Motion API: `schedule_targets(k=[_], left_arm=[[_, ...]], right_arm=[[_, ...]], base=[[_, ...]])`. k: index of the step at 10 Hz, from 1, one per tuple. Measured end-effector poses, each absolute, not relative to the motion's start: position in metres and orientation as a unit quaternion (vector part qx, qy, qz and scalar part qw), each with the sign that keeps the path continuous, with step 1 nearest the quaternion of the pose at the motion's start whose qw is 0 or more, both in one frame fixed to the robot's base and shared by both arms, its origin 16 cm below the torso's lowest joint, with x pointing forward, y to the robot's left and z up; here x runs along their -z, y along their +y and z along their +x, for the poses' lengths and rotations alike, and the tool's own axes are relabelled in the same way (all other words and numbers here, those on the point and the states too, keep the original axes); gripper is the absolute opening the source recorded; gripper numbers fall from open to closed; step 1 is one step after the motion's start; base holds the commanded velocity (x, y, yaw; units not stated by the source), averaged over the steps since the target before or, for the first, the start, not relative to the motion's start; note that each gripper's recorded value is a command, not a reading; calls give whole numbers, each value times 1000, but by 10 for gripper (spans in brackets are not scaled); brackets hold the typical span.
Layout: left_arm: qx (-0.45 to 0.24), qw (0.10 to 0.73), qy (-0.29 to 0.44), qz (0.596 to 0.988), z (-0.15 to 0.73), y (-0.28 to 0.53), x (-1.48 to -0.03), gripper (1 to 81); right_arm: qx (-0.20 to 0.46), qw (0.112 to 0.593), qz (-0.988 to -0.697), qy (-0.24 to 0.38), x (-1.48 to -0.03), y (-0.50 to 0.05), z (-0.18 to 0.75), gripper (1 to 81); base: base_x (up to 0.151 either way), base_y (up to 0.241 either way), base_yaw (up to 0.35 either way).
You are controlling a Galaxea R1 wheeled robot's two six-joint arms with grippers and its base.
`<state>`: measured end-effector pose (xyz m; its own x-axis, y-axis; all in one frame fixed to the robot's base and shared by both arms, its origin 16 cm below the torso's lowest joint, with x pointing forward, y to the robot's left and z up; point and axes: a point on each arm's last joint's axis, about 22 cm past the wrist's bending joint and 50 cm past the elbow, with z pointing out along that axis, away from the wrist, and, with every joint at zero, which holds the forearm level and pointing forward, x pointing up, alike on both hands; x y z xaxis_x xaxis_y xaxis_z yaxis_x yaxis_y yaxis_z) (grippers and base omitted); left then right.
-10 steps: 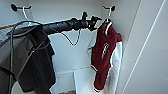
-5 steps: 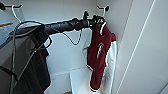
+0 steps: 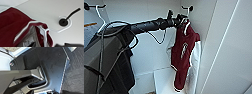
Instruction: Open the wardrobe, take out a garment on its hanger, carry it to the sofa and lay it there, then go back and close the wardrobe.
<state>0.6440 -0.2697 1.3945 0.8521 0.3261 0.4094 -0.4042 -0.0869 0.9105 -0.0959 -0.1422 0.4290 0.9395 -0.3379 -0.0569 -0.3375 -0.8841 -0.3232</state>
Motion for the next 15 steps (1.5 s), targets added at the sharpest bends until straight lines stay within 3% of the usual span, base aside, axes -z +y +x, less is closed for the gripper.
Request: schedule_targets(k=[9, 15], left_arm=[[-301, 717, -60, 626, 639, -297, -1404, 811], [-340, 715, -83, 605, 640, -318, -1410, 811]], right_arm=[[4, 173, -969, 176, -430, -130, -93, 811], [5, 180, -968, 176, -432, -119, -89, 811]], base=[[0, 0, 0], [0, 0, 0]])
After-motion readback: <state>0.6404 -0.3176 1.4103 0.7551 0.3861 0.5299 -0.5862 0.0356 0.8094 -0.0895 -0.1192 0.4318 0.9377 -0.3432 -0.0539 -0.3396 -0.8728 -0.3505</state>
